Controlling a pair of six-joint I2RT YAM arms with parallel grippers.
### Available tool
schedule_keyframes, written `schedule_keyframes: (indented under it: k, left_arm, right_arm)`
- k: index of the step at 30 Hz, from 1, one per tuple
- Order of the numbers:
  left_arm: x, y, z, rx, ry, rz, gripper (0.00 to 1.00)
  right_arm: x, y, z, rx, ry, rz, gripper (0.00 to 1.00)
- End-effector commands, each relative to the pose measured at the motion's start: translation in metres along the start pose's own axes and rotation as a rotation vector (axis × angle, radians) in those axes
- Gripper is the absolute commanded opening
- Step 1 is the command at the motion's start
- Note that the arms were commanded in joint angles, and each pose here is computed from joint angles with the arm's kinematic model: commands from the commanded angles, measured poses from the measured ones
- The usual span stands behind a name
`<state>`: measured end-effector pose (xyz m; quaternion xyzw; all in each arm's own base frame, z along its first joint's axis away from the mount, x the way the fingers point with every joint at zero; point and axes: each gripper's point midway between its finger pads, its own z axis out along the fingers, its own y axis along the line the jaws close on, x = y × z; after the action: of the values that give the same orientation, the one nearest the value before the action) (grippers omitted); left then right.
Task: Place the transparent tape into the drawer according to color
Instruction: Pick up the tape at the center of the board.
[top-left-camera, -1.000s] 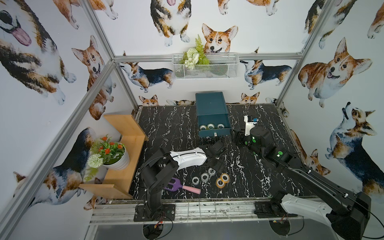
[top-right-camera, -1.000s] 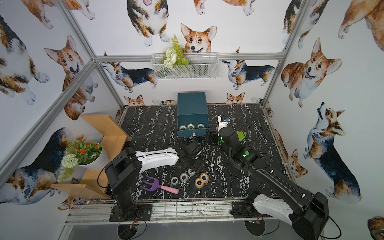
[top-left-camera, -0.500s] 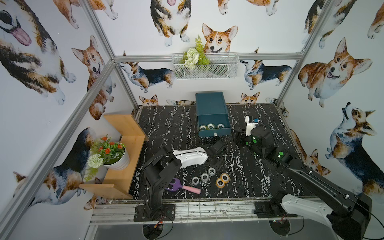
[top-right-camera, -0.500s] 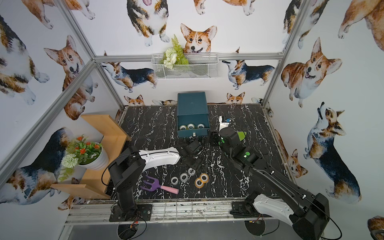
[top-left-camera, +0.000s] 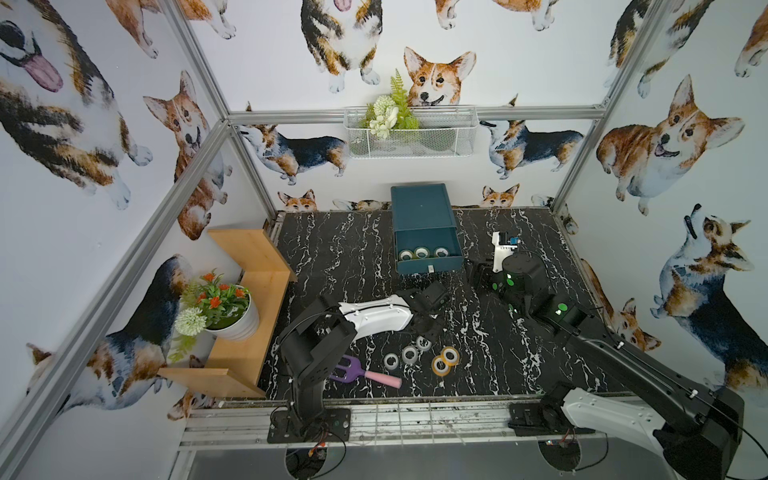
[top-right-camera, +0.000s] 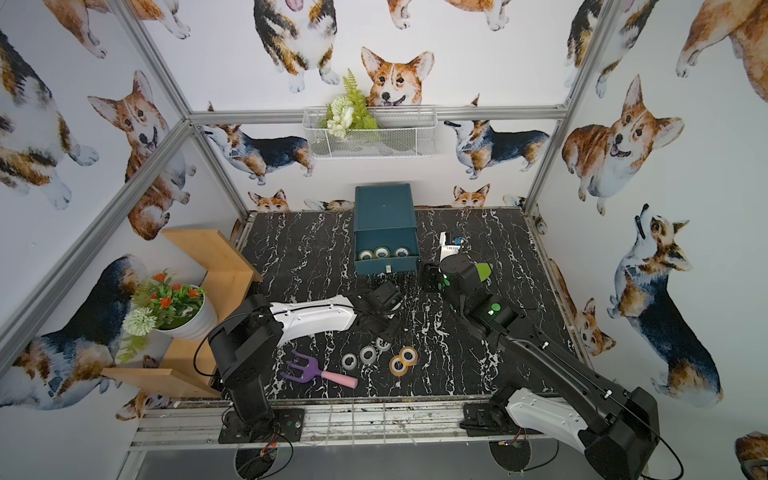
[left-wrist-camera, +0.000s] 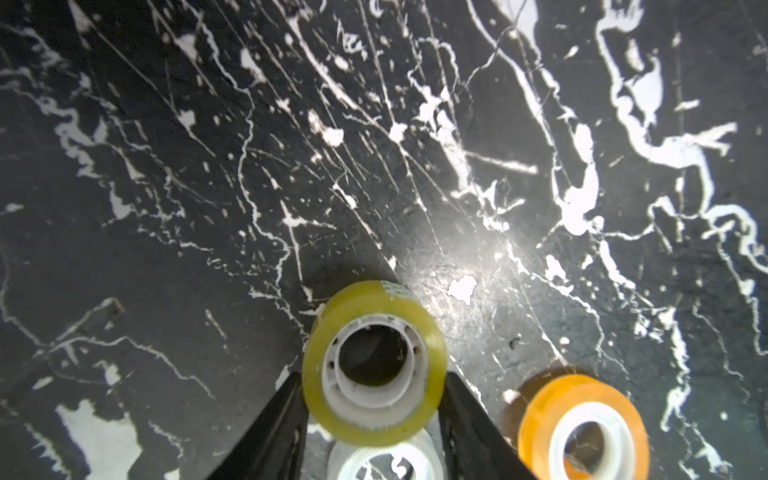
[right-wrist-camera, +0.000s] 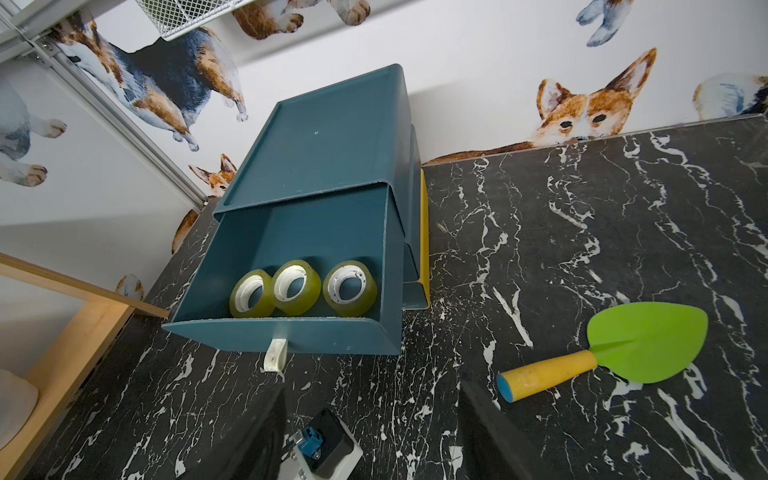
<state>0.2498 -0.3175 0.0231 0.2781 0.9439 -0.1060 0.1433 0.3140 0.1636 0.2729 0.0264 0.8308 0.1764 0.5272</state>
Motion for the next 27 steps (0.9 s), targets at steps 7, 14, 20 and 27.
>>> schedule_keyframes:
  k: [7, 14, 20, 27]
  left_arm:
    - [0.003, 0.002, 0.009, -0.014, 0.027, 0.004, 0.60]
    - [0.001, 0.003, -0.001, -0.021, 0.008, 0.000, 0.55]
    - [-0.014, -0.003, -0.039, 0.012, -0.069, -0.009, 0.51]
    - [-0.038, -0.008, -0.115, 0.053, -0.200, -0.006, 0.51]
  right_arm:
    - [-0.001, -0.004, -0.001, 0.014, -0.008, 0.004, 0.70]
    - [-0.003, -0.007, -0.001, 0.023, -0.017, 0.007, 0.70]
    - [-0.004, -0.008, -0.001, 0.026, -0.019, 0.012, 0.70]
    - [-0.006, -0.007, -0.001, 0.020, -0.021, 0.016, 0.70]
